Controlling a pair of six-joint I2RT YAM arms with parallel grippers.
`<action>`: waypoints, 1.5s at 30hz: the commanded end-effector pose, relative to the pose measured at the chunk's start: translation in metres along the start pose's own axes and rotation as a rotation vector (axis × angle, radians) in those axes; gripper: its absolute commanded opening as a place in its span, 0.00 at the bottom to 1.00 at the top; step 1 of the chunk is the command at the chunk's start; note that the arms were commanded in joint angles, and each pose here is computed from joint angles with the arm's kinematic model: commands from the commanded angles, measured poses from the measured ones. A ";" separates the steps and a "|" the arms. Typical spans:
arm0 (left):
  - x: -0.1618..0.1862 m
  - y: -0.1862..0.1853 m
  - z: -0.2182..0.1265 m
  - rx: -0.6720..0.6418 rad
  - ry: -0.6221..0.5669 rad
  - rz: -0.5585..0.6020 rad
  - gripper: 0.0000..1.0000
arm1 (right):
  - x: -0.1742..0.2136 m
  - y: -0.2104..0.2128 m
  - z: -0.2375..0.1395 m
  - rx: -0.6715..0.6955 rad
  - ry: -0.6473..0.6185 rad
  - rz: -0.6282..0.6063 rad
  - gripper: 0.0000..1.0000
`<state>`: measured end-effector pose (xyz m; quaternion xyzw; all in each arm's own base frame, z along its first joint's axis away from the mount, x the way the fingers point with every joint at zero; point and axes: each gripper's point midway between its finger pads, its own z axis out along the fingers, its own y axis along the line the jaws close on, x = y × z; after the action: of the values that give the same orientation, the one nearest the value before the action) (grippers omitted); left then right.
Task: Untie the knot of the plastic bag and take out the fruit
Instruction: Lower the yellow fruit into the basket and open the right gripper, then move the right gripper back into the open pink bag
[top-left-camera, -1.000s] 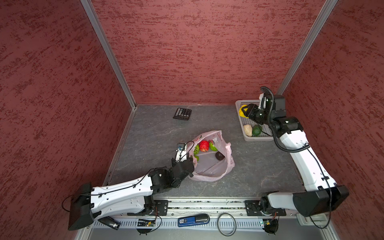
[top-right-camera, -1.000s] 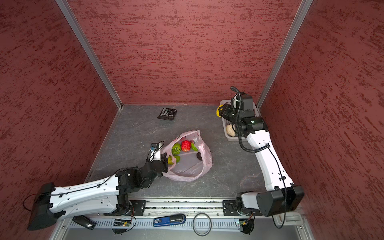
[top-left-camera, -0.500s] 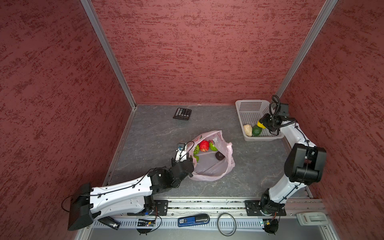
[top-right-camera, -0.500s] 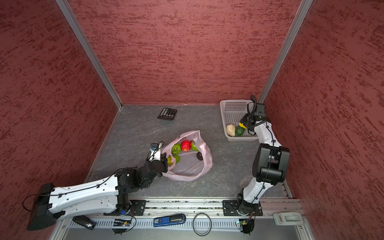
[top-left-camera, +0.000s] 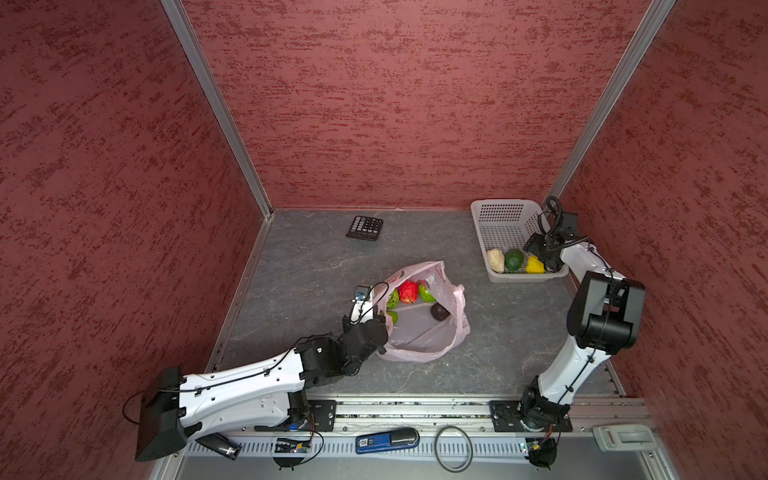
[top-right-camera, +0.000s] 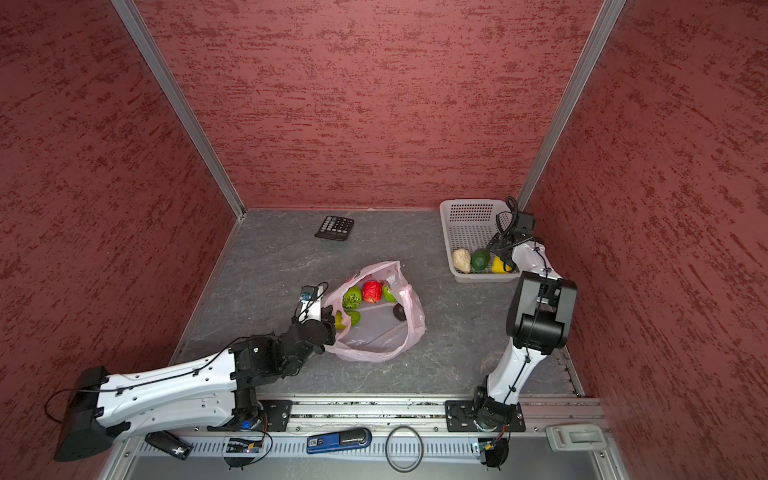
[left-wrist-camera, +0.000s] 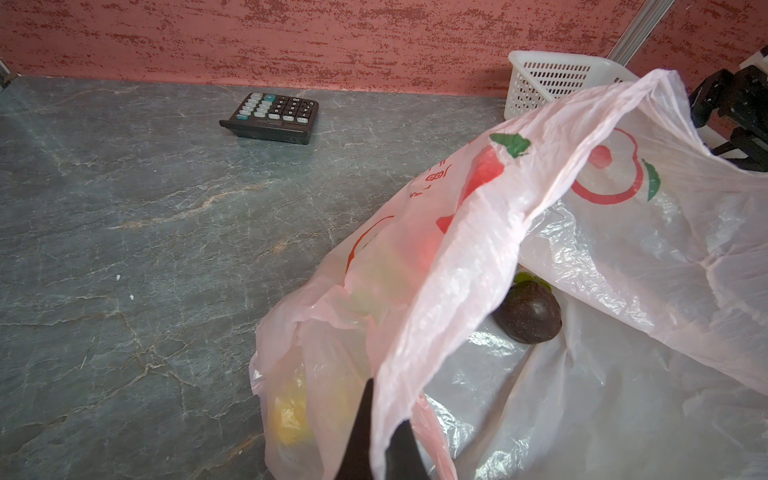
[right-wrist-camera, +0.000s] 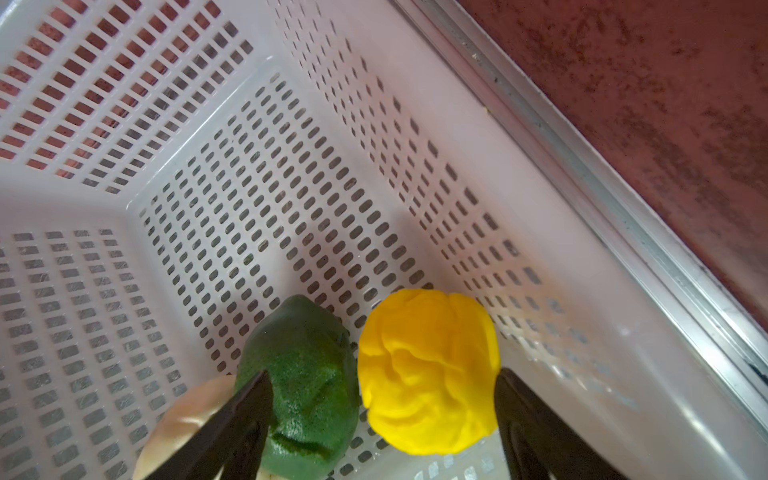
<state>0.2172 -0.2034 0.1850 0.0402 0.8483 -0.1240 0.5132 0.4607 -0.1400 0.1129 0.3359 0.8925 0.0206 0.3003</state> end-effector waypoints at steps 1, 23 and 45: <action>-0.013 -0.003 -0.005 0.005 -0.025 -0.021 0.00 | -0.017 0.003 -0.021 0.006 -0.068 -0.024 0.86; -0.016 -0.006 -0.005 0.009 -0.041 -0.020 0.00 | 0.082 0.142 -0.220 -0.463 -0.029 -0.309 0.99; -0.032 -0.012 -0.011 0.054 -0.091 -0.035 0.00 | 0.308 0.251 -0.372 -0.707 0.290 -0.714 0.99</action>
<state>0.2188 -0.2088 0.2057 0.0419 0.8312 -0.1455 0.5350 0.2306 0.3140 0.3352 -0.1351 0.9025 0.3094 0.2675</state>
